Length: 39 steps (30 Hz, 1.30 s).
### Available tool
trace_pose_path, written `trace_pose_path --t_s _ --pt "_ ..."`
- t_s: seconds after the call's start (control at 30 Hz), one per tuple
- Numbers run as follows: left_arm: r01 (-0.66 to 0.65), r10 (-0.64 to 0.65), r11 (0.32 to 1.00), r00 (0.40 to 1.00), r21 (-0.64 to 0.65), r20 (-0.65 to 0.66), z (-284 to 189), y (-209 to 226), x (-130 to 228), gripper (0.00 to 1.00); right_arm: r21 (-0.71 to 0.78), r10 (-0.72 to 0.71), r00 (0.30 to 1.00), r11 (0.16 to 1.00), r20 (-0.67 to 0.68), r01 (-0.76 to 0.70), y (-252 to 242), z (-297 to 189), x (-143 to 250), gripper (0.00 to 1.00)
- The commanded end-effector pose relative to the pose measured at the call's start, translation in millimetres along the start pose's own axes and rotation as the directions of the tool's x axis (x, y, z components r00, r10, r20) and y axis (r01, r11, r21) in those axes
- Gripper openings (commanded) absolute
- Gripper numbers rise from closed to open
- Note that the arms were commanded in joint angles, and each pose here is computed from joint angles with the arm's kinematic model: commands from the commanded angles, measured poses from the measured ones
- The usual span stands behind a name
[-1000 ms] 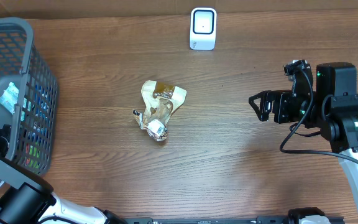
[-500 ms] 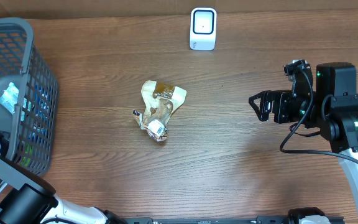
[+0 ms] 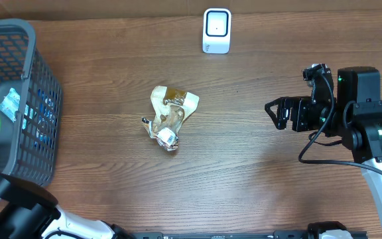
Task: Scan the item barcode
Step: 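Move the left gripper back into the grey basket, then carry the green-topped snack bag out and drop it on the bread bag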
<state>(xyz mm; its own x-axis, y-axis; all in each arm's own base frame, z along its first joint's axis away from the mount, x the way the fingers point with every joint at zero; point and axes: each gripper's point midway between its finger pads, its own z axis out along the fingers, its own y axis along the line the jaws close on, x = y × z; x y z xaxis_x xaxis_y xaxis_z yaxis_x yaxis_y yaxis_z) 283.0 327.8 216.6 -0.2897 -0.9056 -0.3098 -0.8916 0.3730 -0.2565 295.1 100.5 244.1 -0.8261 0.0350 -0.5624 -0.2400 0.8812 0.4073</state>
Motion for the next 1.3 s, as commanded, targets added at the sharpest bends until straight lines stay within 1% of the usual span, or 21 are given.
trace_pose_path --t_s 0.0,0.07,0.13,0.23,0.3,0.33,0.5,0.53,0.57,0.63,0.67,0.7,0.77,0.9,0.97,1.0,1.03,1.07,1.17,1.2,1.27 --pt "-0.147 0.134 0.986 0.980 0.082 0.146 -71 -35 -8 0.04 -0.029 -0.009 1.000 1.000 0.027 0.010 9 -7 -8 1.00" --pt "-0.253 0.221 0.957 0.952 0.142 0.210 -101 -57 -3 0.04 -0.033 -0.009 1.000 0.999 0.026 0.009 10 -7 -8 1.00" --pt "-0.388 0.322 0.897 0.901 0.211 0.291 -136 -85 12 0.04 -0.033 -0.009 1.000 0.999 0.027 0.010 10 -7 -8 1.00" --pt "-0.547 0.438 0.795 0.817 0.263 0.374 -174 -116 43 0.04 -0.032 -0.009 1.000 0.999 0.026 0.010 10 -7 -8 1.00" --pt "-0.661 0.538 0.698 0.738 0.277 0.406 -191 -140 76 0.04 -0.033 -0.009 1.000 0.999 0.027 0.010 10 -7 -8 1.00" --pt "-0.705 0.584 0.648 0.703 0.290 0.405 -194 -151 94 0.04 -0.033 -0.009 1.000 0.999 0.027 0.010 10 -7 -8 1.00" --pt "-0.762 0.720 0.523 0.635 0.382 0.282 -177 -179 161 0.04 -0.033 -0.009 1.000 0.999 0.027 0.010 10 -7 -8 1.00" --pt "-0.773 0.757 0.487 0.606 0.408 0.245 -169 -186 181 0.04 -0.033 -0.009 1.000 0.999 0.028 0.010 10 -7 -8 1.00" --pt "-0.782 0.804 0.434 0.560 0.447 0.198 -155 -198 210 0.04 -0.033 -0.011 0.999 0.999 0.030 0.012 10 -7 -9 1.00" --pt "-0.790 0.872 0.361 0.474 0.496 0.121 -126 -212 259 0.04 -0.033 -0.011 0.999 0.999 0.031 0.012 10 -7 -9 1.00" --pt "-0.793 0.889 0.365 0.453 0.488 0.070 -109 -212 276 0.04 -0.033 -0.011 0.999 0.999 0.030 0.012 10 -7 -9 1.00" --pt "-0.806 0.891 0.424 0.452 0.412 -0.032 -73 -203 292 0.04 -0.037 -0.010 1.000 0.999 0.029 0.011 10 -7 -9 1.00" --pt "-0.812 0.885 0.460 0.453 0.359 -0.109 -42 -193 307 0.04 -0.040 -0.010 1.000 0.999 0.029 0.011 11 -7 -9 1.00" --pt "-0.825 0.907 0.420 0.392 0.379 -0.152 25 -186 349 0.04 -0.041 -0.013 0.999 0.999 0.034 0.014 11 -7 -10 1.00" --pt "-0.829 0.913 0.409 0.376 0.382 -0.159 50 -182 362 0.04 -0.041 -0.013 0.999 0.999 0.033 0.014 11 -7 -10 1.00" --pt "-0.830 0.913 0.407 0.371 0.382 -0.166 57 -180 366 0.06 -0.040 -0.012 0.999 0.999 0.032 0.013 11 -7 -10 1.00" --pt "-0.829 0.913 0.408 0.368 0.381 -0.177 64 -178 369 0.23 -0.040 -0.010 1.000 0.999 0.029 0.011 11 -7 -9 1.00" --pt "-0.828 0.911 0.412 0.366 0.381 -0.189 67 -176 370 0.37 -0.040 -0.009 1.000 0.999 0.026 0.010 11 -7 -8 1.00" --pt "-0.822 0.912 0.410 0.371 0.395 -0.175 56 -185 366 0.63 -0.040 -0.009 1.000 0.999 0.026 0.010 11 -7 -8 1.00" --pt "-0.820 0.913 0.408 0.374 0.401 -0.165 46 -191 363 0.66 -0.040 -0.009 1.000 0.999 0.026 0.010 11 -7 -8 1.00" --pt "-0.821 0.913 0.406 0.387 0.402 -0.132 22 -208 349 0.67 -0.040 -0.009 1.000 0.999 0.026 0.010 11 -7 -8 1.00"
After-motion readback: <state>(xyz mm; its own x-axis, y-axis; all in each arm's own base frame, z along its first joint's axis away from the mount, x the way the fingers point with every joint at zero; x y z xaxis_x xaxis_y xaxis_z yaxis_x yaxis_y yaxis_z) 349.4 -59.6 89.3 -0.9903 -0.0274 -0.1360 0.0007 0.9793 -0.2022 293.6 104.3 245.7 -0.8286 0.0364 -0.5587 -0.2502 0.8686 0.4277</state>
